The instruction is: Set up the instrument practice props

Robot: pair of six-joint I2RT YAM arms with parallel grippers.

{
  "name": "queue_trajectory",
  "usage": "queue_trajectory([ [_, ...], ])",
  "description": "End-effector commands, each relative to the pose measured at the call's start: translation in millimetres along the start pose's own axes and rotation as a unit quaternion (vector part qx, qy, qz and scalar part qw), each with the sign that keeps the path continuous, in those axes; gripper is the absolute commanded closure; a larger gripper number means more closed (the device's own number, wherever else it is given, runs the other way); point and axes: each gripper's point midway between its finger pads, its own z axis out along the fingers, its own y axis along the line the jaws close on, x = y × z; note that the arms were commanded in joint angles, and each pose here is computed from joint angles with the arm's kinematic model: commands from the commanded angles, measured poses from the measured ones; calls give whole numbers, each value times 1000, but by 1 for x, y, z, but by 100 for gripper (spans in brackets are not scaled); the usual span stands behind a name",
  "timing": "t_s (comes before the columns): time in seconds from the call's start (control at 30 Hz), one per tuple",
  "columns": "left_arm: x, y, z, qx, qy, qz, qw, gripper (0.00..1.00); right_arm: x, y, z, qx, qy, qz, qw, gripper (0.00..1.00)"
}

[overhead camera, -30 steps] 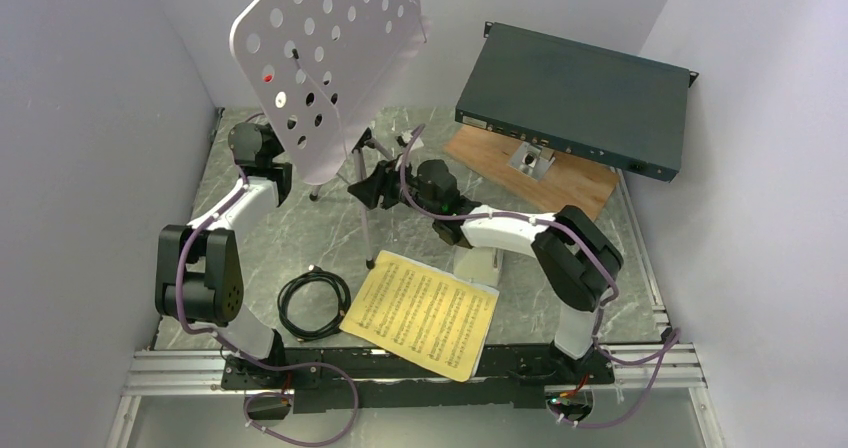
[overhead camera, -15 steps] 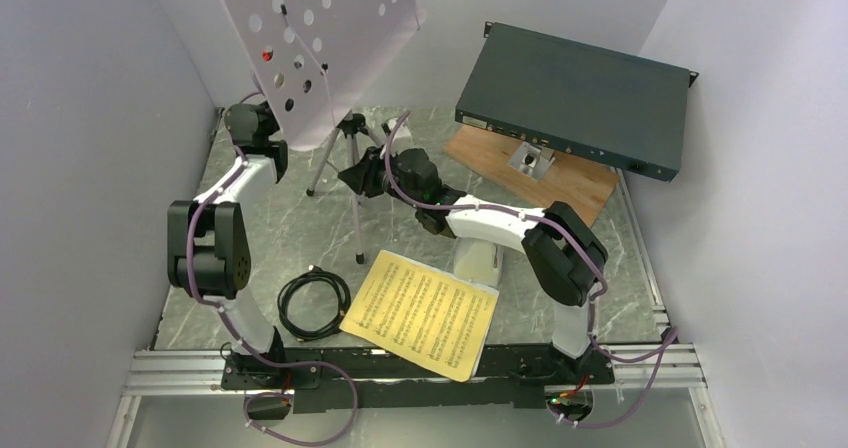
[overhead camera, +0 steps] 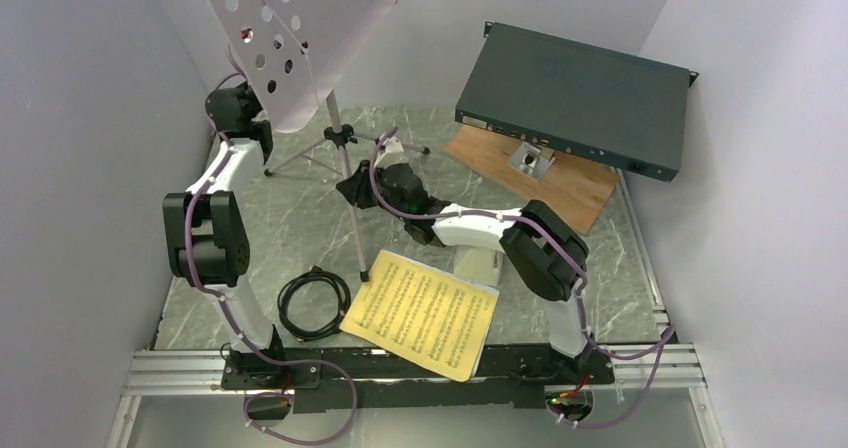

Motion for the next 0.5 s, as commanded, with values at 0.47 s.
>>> queue_trajectory([
  [0.47,-179,-37,30,42,-132,262,955,100,-7,-4,30,54,-5,24,998,100],
])
